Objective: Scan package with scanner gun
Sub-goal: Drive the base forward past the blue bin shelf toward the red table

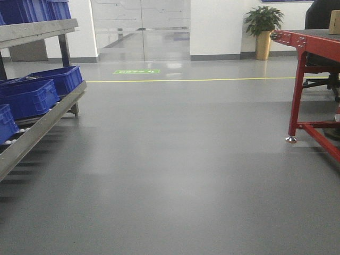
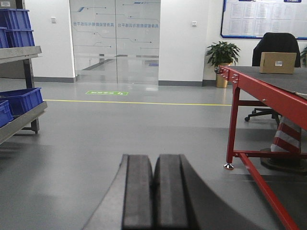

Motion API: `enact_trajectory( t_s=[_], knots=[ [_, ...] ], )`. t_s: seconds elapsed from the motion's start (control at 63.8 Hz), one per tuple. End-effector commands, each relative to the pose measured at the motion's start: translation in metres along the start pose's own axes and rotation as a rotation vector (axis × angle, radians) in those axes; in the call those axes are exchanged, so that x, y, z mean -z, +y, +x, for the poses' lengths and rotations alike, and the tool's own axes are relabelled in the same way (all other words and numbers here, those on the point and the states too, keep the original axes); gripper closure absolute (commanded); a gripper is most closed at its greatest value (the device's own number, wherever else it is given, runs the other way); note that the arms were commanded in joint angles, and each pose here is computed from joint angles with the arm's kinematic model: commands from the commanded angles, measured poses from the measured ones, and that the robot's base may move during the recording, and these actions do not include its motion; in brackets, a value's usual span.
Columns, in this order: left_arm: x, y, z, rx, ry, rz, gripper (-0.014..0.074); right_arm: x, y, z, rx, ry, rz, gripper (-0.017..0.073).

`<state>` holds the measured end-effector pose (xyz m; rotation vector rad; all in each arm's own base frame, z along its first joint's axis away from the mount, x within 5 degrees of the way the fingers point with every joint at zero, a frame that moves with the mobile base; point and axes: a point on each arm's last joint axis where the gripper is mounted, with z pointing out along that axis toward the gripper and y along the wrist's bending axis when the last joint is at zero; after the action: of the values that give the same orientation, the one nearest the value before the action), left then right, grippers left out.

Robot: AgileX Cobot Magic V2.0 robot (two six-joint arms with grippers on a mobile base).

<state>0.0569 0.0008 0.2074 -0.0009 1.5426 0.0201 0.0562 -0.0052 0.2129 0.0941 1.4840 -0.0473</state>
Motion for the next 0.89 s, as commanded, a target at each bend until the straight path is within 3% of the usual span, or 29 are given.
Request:
enact_trajectory(
  t_s=[0.0,0.878],
  knots=[
    [0.0004,-0.0003,-0.0027,0.003,-0.024,0.006,0.0705,0.0003,-0.0002,-0.0018,0.004,-0.019,0.004,0.0727],
    [0.0004,-0.0003,-0.0027,0.003,-0.024,0.006,0.0705,0.0003,-0.0002,-0.0018,0.004,-0.019,0.004,0.0727]
  ],
)
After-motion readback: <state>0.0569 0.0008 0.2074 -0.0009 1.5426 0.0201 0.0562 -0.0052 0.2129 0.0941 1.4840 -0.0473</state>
